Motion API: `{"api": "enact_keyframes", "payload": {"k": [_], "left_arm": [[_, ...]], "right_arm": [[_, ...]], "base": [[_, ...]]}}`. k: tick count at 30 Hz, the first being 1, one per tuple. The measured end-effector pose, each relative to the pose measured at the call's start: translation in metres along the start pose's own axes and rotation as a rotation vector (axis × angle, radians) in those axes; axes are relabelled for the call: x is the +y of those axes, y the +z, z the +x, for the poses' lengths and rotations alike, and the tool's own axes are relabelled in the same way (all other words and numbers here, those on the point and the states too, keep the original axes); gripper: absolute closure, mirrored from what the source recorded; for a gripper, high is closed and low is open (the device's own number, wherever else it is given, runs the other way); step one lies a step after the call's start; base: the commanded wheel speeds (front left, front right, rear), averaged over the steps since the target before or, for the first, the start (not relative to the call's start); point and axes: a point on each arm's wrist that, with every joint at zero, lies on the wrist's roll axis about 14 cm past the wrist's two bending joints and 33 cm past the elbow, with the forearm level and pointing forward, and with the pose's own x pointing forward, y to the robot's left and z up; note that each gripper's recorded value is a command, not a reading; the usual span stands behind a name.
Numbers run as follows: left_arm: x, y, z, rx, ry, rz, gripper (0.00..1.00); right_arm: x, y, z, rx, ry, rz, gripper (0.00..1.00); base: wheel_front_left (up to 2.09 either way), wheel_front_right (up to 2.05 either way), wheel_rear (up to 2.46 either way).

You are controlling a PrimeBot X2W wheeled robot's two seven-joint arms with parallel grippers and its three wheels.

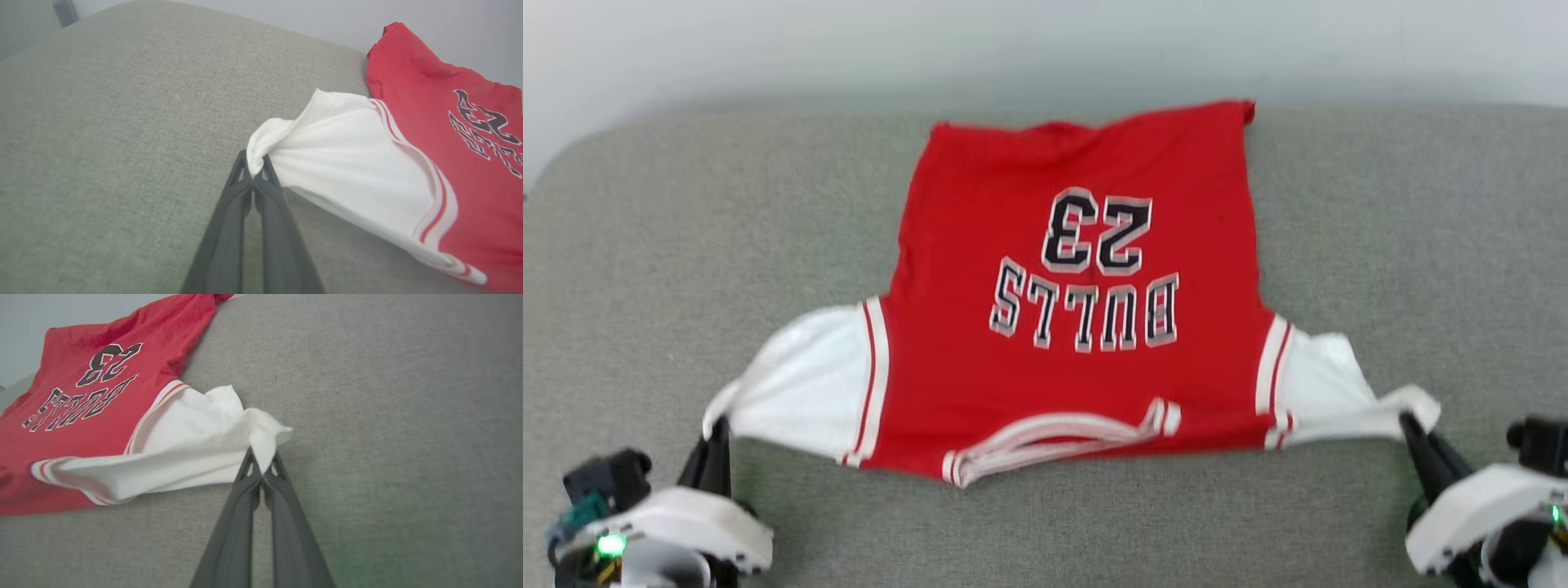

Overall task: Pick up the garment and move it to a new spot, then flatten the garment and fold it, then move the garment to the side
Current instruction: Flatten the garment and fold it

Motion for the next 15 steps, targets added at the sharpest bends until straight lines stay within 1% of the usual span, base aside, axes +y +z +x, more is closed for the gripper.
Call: {"api": "enact_keyframes", "payload": {"k": [5, 11, 15], "left_arm": [[0.002, -0.010, -0.039, 0.013, 0.003, -0.013, 1.00], [-0.001, -0.029, -0.081, 0.052, -0.004, 0.003, 1.00], [-0.005, -0.029, -0.097, 0.039, -0.017, 0.016, 1.00]], "right_arm": [[-0.002, -0.026, -0.037, 0.047, -0.034, 0.042, 1.00], [-0.005, -0.059, -0.078, 0.107, -0.075, 0.066, 1.00], [-0.008, -0.068, -0.092, 0.134, -0.091, 0.042, 1.00]], "base": [[0.00, 0.00, 0.00], [0.00, 0.00, 0.00], [0.00, 0.00, 0.00]]}}
